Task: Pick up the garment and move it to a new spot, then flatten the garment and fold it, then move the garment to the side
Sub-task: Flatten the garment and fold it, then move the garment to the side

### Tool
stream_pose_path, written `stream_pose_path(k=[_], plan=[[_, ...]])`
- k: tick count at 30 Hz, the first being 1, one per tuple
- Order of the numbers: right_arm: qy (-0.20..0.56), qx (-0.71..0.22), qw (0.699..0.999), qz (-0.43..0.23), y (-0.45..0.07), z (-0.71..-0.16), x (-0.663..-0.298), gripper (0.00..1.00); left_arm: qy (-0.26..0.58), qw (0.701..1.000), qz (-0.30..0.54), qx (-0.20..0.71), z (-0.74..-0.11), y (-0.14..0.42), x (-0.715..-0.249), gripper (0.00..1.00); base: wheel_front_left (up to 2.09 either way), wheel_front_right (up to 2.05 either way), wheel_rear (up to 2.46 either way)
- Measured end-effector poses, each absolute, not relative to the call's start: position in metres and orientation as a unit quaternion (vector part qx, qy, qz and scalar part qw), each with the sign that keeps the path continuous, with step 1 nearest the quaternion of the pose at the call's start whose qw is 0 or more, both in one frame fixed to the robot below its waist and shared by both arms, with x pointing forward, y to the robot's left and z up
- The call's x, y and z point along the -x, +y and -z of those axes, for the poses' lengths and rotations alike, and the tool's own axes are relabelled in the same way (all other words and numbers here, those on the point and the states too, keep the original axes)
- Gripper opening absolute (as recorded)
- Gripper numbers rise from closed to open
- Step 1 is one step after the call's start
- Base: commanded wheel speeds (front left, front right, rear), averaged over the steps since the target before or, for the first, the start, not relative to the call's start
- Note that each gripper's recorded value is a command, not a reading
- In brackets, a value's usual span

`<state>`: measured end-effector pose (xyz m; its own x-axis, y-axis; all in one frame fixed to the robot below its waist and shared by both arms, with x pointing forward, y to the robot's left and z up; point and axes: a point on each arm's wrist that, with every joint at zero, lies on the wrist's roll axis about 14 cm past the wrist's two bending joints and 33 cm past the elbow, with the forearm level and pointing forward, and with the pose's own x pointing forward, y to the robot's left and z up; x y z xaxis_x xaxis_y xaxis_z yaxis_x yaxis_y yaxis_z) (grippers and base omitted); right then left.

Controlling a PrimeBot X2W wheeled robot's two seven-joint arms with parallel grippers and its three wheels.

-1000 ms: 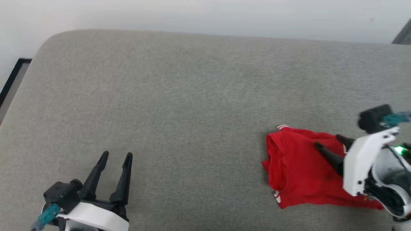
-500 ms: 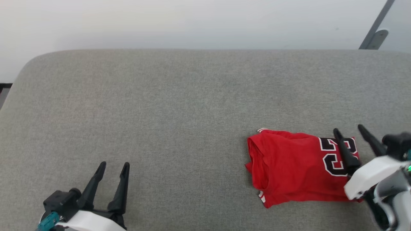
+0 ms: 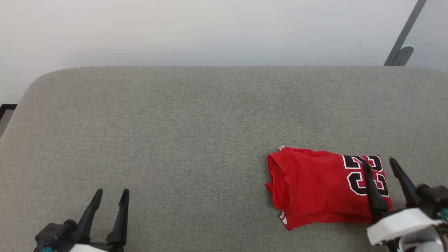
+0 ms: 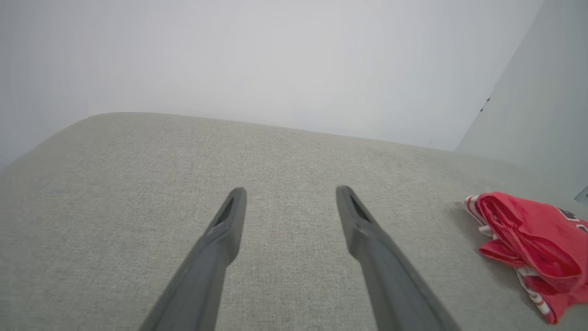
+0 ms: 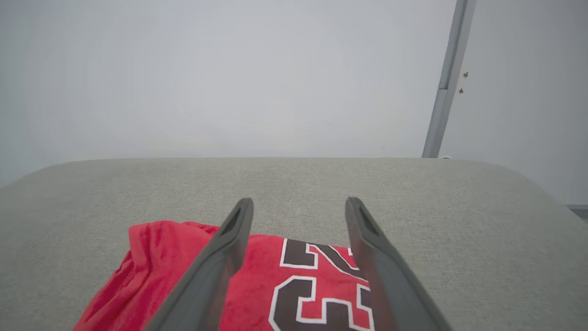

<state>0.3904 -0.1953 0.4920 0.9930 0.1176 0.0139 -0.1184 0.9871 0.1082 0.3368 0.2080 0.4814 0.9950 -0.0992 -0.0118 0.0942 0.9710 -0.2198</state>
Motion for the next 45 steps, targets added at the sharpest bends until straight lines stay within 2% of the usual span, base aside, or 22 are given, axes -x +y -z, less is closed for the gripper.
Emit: stream_pose_path(k=[12,24,33,39,45], plan=[[-0.005,-0.059,0.998,-0.004,-0.218,-0.493,-0.36,1.0,0.006,0.994,0.015,0.107,-0.484,0.226,-0.313,1.0,0.0,0.0,0.0],[0.026,-0.066,0.997,0.003,-0.214,-0.483,-0.357,1.0,0.009,0.994,0.014,0.107,-0.483,0.224,-0.315,1.0,0.0,0.0,0.0],[0.185,-0.007,0.983,-0.009,-0.23,-0.447,-0.382,1.0,0.015,0.992,0.02,0.121,-0.478,0.219,-0.339,1.0,0.0,0.0,0.0],[0.344,0.023,0.938,-0.036,-0.241,-0.418,-0.392,1.0,0.023,0.991,0.031,0.132,-0.472,0.211,-0.361,1.0,0.0,0.0,0.0],[0.45,0.021,0.892,-0.039,-0.248,-0.399,-0.402,1.0,0.035,0.988,0.032,0.145,-0.461,0.208,-0.378,1.0,0.0,0.0,0.0]])
